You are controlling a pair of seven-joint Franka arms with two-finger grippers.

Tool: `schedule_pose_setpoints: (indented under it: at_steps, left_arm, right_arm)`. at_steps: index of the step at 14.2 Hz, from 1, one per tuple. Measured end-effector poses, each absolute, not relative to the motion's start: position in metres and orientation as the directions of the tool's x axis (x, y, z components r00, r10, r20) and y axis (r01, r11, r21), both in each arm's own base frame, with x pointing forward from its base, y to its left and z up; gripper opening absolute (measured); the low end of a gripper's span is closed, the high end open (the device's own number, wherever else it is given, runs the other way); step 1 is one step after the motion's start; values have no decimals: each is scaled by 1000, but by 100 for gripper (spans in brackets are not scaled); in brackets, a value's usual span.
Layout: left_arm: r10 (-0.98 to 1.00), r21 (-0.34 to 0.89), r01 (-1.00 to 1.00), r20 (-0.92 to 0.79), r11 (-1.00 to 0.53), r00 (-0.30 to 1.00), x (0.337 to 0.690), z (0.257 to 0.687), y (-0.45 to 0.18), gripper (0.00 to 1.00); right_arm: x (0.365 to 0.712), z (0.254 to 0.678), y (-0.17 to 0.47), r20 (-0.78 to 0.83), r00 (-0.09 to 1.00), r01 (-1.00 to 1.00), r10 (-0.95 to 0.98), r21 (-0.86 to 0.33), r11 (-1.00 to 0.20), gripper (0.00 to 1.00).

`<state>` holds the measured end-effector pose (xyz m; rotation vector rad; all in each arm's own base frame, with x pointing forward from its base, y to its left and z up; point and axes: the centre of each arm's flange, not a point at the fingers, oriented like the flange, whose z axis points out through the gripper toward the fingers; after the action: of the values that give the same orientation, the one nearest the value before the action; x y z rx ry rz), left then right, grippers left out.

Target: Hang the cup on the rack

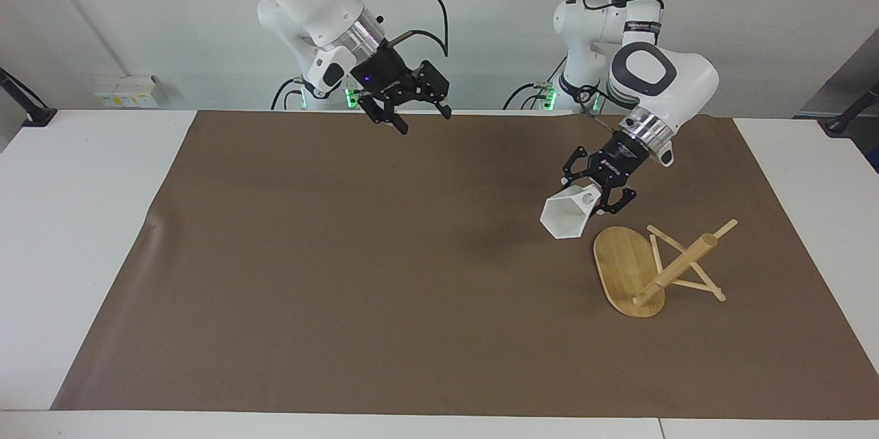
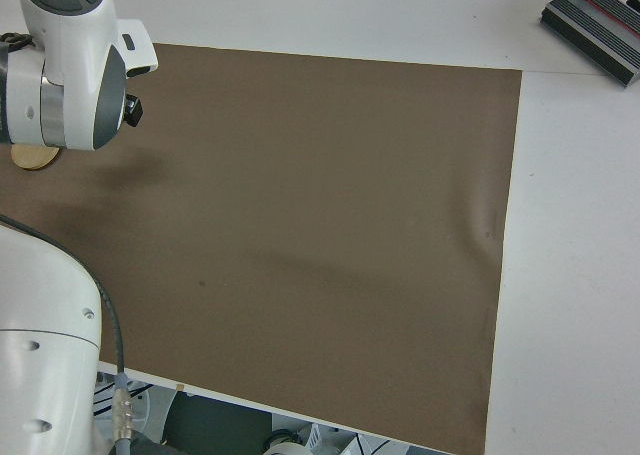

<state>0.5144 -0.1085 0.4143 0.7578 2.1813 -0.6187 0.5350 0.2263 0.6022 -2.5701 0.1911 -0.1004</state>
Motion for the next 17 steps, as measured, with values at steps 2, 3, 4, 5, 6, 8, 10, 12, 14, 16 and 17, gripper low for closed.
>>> schedule_pose_setpoints:
  at_steps: [2, 3, 4, 5, 6, 8, 10, 12, 14, 16, 17]
  left_arm:
    - [319, -182, 661, -763, 728, -562, 516, 414, -105, 70]
    - [317, -178, 653, -762, 736, -565, 516, 414, -104, 70]
    - [311, -172, 640, -761, 749, -569, 517, 413, -102, 70]
    - [304, -164, 622, -760, 766, -574, 518, 414, -99, 70]
    - [294, -156, 602, -760, 783, -580, 520, 414, -96, 70]
    - [269, -150, 561, -759, 814, -593, 524, 416, -92, 70]
    - [260, -135, 538, -763, 832, -592, 528, 419, -93, 70]
    - [249, -126, 514, -762, 849, -598, 528, 418, -98, 70]
    - [240, -125, 501, -762, 857, -602, 530, 418, -100, 70]
    - [221, -126, 476, -764, 870, -606, 533, 420, -99, 70]
    - [208, -128, 461, -766, 878, -608, 535, 422, -98, 70]
  right_arm:
    - [538, 600, 216, 67, 987, -94, -144, -488, -868, 100]
    - [540, 599, 212, 83, 987, -87, -140, -459, -884, 100]
    - [541, 598, 208, 97, 986, -82, -136, -432, -898, 100]
    - [543, 597, 202, 107, 985, -82, -138, -412, -907, 100]
    - [546, 596, 194, 117, 983, -83, -139, -396, -914, 100]
    - [552, 595, 173, 132, 982, -73, -133, -381, -922, 100]
    - [559, 593, 145, 150, 980, -73, -129, -334, -940, 100]
    - [563, 590, 125, 172, 978, -70, -118, -263, -962, 100]
    - [565, 589, 111, 181, 977, -76, -114, -204, -976, 100]
    - [566, 586, 93, 172, 979, -82, -113, -177, -981, 100]
    - [567, 585, 80, 168, 980, -79, -105, -155, -985, 100]
